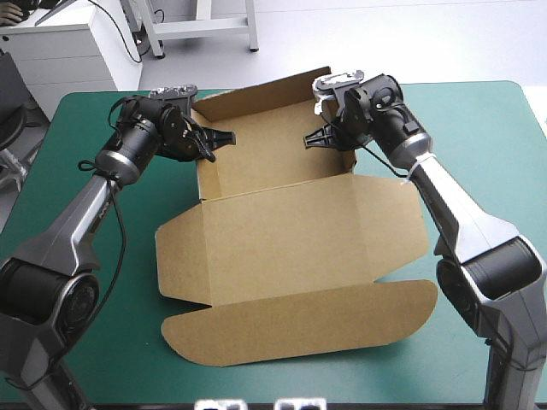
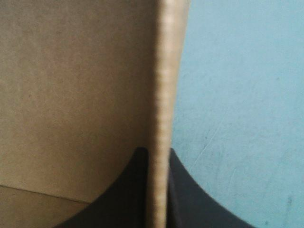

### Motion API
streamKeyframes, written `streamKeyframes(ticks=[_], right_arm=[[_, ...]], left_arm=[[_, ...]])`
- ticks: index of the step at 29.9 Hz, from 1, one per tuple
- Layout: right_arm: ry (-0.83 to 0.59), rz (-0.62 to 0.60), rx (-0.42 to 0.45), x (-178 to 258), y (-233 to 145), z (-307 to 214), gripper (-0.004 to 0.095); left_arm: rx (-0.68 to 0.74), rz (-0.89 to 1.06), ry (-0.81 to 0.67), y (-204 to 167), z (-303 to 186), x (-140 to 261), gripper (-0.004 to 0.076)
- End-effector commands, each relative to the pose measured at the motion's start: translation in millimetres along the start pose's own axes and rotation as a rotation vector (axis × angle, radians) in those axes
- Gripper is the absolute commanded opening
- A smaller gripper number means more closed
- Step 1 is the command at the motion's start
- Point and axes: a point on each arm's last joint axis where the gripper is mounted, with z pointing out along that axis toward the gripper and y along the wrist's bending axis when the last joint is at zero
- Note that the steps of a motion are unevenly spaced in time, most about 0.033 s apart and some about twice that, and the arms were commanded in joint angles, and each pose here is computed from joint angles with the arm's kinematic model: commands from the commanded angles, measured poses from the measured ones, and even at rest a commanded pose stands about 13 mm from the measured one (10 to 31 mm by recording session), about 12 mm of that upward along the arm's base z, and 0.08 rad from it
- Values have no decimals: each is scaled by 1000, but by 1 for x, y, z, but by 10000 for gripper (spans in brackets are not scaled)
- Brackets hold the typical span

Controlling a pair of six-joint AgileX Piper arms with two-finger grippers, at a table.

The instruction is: Fold the box

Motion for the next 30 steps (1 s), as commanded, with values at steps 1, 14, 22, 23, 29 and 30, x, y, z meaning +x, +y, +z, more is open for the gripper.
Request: streamKeyframes(ticks=[1,14,22,23,29,30], right_arm=[[-44,-10,-107,-5,17,-14,-12],[198,-59,-55,14,9,81,-14],[229,-114,-102,14,-1,76,206],[226,-115,-118,13,-2,76,283],[222,-85,-141,11,-12,75,549],[218,-82,-139,10,-14,74,549]], left_arm=[[5,30,35,-8,2,1,-8],[-1,42,242,-9,67,20,-4],[63,105,240,-15,64,18,272],[62,105,244,-14,64,19,316],[45,95,259,-6,62,16,426],[45,95,260,-7,60,15,426]])
